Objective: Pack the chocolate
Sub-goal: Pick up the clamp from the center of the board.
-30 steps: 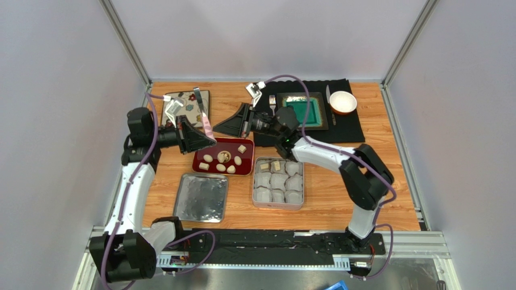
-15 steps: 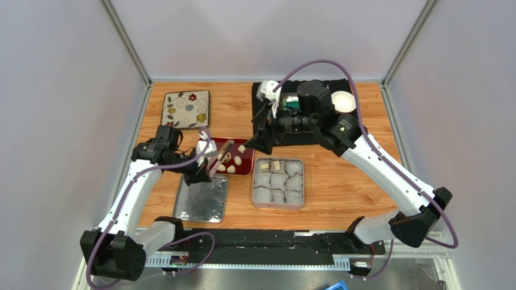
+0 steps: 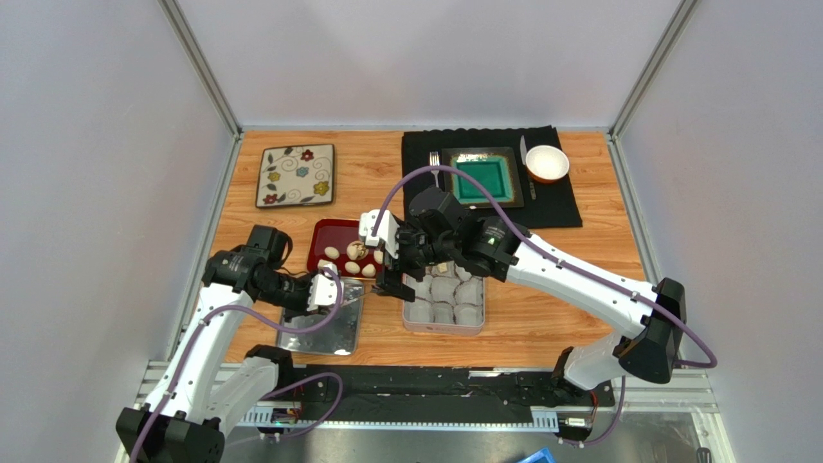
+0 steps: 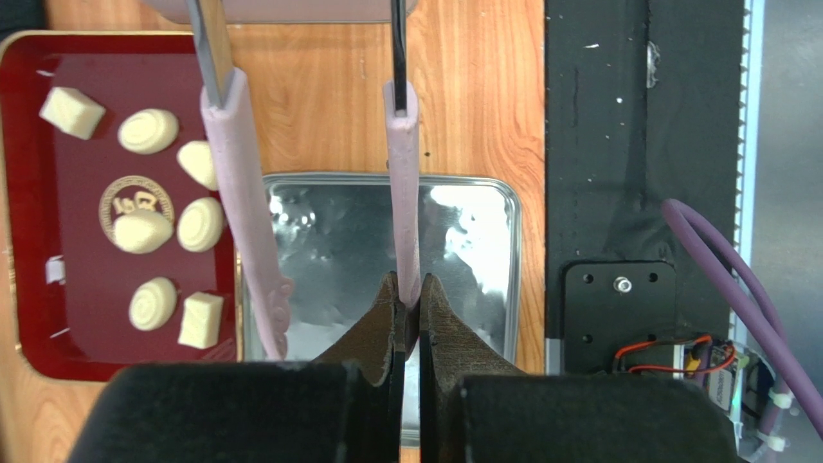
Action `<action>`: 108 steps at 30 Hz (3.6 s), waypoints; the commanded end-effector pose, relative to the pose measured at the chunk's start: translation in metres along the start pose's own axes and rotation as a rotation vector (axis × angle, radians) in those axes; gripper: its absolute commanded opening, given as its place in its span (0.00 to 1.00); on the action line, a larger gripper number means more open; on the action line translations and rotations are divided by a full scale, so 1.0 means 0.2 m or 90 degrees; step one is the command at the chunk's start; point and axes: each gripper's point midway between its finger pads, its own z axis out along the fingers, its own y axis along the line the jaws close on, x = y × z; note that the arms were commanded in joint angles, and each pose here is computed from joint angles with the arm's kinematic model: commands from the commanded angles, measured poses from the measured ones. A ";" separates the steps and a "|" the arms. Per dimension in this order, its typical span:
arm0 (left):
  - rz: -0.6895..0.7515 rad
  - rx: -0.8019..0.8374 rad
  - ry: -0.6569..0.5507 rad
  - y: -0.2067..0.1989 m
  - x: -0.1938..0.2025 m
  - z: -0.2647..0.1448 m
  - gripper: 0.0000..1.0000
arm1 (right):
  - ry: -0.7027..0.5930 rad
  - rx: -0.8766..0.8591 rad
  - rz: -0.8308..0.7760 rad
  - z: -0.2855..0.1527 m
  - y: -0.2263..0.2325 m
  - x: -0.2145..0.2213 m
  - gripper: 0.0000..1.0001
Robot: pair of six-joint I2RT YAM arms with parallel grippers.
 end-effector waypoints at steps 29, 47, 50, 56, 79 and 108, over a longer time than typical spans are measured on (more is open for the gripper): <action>-0.039 0.051 -0.100 -0.10 -0.23 -0.07 0.00 | -0.184 0.029 -0.036 0.17 0.18 -0.28 0.86; -0.050 0.044 -0.102 -0.10 -0.24 -0.09 0.00 | -0.166 0.022 -0.031 0.24 0.19 -0.24 0.74; -0.050 0.043 -0.098 -0.10 -0.24 -0.09 0.00 | -0.157 0.025 -0.030 0.24 0.19 -0.23 0.68; -0.053 0.041 -0.094 -0.10 -0.23 -0.09 0.00 | -0.141 0.028 -0.045 0.22 0.18 -0.23 0.59; -0.060 0.040 -0.098 -0.10 -0.24 -0.09 0.00 | -0.155 0.025 -0.049 0.17 0.19 -0.29 0.53; -0.061 0.039 -0.097 -0.11 -0.24 -0.09 0.00 | -0.169 0.034 -0.028 0.20 0.18 -0.31 0.38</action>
